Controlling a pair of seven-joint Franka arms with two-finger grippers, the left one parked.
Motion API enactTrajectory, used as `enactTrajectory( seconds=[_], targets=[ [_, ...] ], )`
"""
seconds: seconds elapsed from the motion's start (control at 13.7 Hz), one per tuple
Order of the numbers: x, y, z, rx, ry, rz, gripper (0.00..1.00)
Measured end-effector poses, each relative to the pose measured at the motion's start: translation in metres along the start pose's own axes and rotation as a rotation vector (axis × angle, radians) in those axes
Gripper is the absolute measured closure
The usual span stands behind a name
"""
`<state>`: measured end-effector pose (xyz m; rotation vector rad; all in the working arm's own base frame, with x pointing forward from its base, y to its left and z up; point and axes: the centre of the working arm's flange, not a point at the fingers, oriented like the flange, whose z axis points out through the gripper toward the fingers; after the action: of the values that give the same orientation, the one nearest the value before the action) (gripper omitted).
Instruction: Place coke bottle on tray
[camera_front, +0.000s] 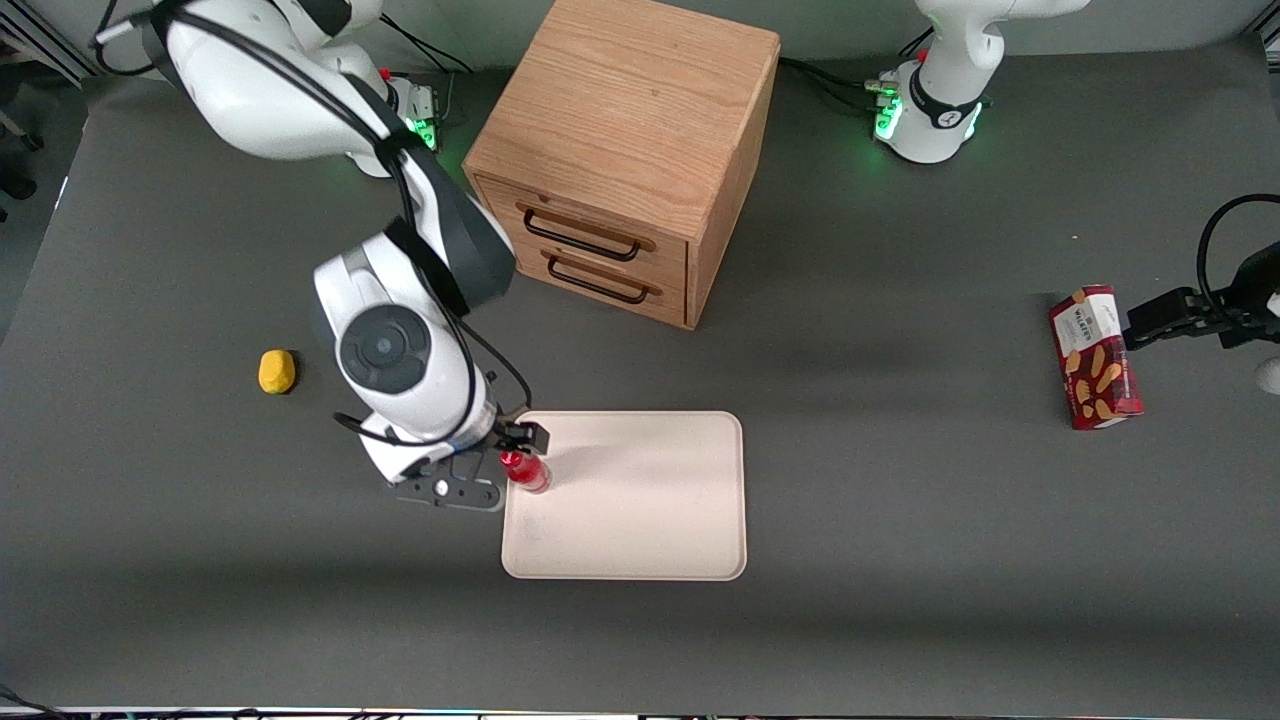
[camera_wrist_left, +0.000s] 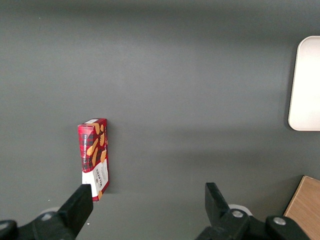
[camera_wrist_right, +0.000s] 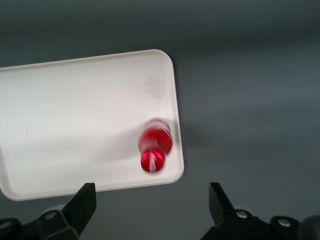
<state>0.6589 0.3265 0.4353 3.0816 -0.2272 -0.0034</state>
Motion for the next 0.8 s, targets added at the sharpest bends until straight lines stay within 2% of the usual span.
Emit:
enactTrajectory(
  seconds=[0.22, 0.37, 0.59, 0.8],
  targets=[
    [-0.032, 0.018, -0.064, -0.03, -0.007, -0.002, 0.0],
    [-0.052, 0.041, -0.102, -0.033, -0.02, -0.008, 0.0],
    [-0.069, 0.11, -0.154, -0.003, -0.032, -0.058, 0.0],
    [-0.076, 0.19, -0.177, 0.035, -0.049, -0.121, 0.0]
  ],
)
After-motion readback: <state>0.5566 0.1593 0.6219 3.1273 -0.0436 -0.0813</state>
